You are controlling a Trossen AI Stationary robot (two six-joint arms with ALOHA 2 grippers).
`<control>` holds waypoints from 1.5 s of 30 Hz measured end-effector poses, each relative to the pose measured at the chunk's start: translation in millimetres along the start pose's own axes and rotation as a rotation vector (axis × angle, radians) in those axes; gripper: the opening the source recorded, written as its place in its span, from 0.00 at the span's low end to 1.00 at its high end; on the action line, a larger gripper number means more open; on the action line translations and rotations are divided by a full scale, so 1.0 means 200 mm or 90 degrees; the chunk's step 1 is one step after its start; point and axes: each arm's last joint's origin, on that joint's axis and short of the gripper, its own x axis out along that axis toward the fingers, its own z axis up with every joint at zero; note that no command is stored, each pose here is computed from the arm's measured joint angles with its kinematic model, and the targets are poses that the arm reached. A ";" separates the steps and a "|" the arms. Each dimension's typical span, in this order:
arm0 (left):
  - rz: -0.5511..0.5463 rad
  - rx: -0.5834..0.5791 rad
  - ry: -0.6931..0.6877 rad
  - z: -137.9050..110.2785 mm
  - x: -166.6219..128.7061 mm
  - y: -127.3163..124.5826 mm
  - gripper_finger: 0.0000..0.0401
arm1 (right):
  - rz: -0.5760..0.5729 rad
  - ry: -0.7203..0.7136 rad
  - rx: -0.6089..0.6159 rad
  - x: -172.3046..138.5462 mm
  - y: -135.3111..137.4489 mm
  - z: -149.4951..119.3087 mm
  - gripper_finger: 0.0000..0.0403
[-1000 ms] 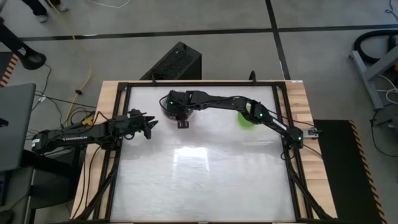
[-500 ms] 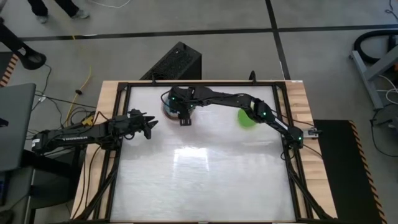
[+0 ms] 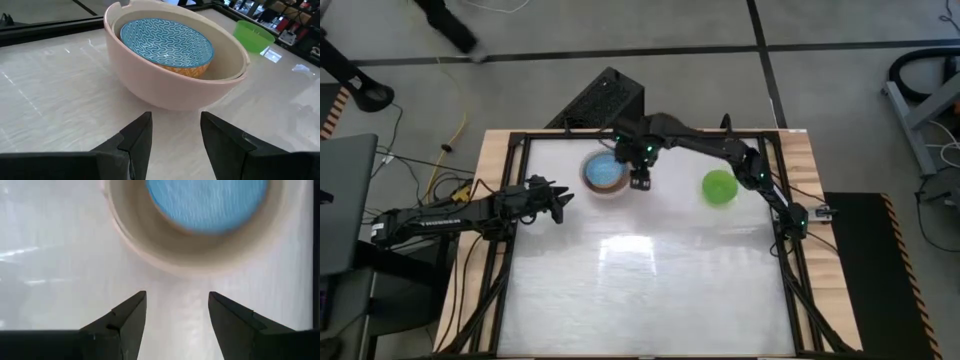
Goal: Nest bowls inside each other
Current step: Stack the green bowl on top of the blue bowl
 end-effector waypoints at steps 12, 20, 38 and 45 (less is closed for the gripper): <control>0.000 0.000 0.000 0.00 0.00 0.00 0.39 | 0.002 0.150 0.117 -0.10 -0.03 -0.19 0.58; 0.000 0.000 0.000 0.00 0.00 0.00 0.39 | -0.065 0.074 0.197 -0.22 0.06 -0.52 0.56; 0.000 0.000 0.000 0.00 0.00 0.00 0.39 | -0.094 0.019 0.298 -0.20 0.32 -1.21 0.56; 0.000 0.000 0.000 0.00 0.00 0.00 0.39 | -0.103 0.004 0.306 -0.07 0.31 -1.28 0.55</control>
